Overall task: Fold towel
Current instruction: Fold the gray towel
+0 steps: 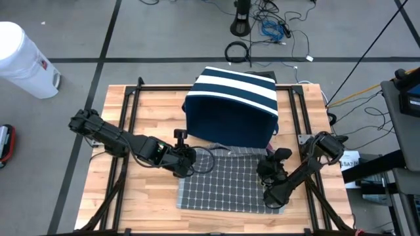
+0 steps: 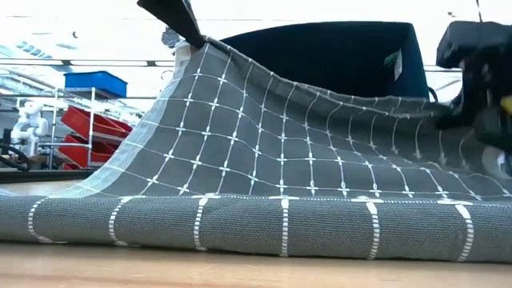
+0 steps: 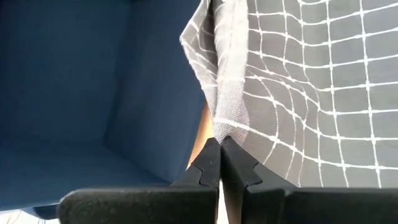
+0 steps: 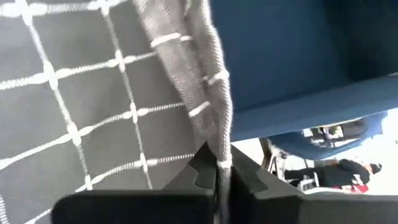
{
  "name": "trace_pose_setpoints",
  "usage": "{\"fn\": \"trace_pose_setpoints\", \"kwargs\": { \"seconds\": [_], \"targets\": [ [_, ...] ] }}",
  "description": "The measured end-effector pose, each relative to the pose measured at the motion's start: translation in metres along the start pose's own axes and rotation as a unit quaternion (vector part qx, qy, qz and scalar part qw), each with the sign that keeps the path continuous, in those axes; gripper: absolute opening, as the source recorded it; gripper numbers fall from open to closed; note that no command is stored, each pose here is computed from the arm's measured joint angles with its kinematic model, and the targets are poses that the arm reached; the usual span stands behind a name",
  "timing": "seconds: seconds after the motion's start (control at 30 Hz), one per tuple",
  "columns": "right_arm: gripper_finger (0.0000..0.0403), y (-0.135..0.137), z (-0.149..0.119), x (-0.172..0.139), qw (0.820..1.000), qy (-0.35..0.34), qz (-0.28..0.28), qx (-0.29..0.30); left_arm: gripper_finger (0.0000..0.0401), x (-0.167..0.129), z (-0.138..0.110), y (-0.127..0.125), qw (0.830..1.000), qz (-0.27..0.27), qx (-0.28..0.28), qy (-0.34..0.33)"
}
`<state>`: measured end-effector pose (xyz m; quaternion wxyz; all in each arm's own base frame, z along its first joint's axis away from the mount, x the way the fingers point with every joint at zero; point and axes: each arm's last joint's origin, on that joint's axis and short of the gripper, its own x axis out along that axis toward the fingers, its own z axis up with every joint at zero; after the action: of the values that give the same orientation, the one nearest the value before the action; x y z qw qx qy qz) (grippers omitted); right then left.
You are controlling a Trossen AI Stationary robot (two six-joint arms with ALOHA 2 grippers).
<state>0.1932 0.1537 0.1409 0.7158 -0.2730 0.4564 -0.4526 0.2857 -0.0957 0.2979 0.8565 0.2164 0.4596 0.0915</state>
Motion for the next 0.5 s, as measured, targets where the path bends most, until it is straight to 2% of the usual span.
{"fn": "trace_pose_setpoints", "kwargs": {
  "seconds": [0.27,0.5],
  "targets": [
    [0.0001,-0.046,0.009,-0.030,0.995,-0.019,0.089,0.030,0.0000,-0.004,0.000,-0.007,1.000,-0.007,0.011,-0.006],
    [0.0000,-0.086,0.009,-0.057,0.982,-0.032,0.186,0.032,0.0000,-0.013,-0.001,-0.021,0.999,-0.020,0.033,-0.018]
  ]
}}
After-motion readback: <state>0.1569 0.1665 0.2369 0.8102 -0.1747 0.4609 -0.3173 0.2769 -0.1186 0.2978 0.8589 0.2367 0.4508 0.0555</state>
